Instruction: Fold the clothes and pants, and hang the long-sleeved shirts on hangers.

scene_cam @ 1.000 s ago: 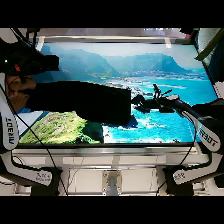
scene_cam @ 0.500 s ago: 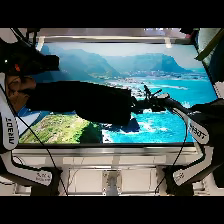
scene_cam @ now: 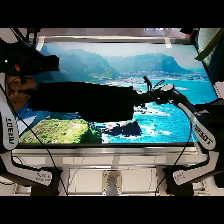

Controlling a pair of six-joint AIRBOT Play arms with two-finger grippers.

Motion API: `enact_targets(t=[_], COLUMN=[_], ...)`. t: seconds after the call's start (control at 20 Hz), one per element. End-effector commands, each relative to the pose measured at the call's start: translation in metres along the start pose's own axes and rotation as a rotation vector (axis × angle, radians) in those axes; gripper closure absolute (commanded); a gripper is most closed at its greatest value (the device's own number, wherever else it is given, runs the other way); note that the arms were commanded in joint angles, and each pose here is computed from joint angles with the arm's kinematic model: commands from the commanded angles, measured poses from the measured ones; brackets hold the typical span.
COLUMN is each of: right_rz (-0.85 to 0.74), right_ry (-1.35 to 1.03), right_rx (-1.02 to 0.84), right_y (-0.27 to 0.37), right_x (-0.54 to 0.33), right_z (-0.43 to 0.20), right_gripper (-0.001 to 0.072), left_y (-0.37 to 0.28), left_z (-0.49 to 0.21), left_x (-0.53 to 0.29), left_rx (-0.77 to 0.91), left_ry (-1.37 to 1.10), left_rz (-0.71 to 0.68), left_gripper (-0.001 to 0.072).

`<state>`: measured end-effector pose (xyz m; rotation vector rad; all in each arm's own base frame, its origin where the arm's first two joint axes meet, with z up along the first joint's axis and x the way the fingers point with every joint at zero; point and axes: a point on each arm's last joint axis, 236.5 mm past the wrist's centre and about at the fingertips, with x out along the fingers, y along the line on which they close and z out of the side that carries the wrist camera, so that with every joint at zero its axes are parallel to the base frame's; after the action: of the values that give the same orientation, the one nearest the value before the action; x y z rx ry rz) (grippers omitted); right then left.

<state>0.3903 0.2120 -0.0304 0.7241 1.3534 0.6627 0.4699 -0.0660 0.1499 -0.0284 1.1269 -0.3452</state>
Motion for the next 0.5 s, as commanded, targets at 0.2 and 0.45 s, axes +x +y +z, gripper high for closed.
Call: enact_targets(t=[0.2, 0.45], right_rz=[-0.245, -0.246], right_ry=[0.113, -0.132], right_rx=[0.069, 0.034], right_y=[-0.044, -0.006], right_x=[-0.102, -0.168], right_z=[-0.111, -0.111], right_gripper=[0.0693, 0.0692], left_y=[-0.045, -0.133], left_z=[-0.045, -0.097], left_x=[0.039, 0.086], left_rx=[0.033, 0.178], left_ry=[0.187, 0.335], left_rz=[-0.109, -0.261], left_gripper=[0.0698, 0.0699])
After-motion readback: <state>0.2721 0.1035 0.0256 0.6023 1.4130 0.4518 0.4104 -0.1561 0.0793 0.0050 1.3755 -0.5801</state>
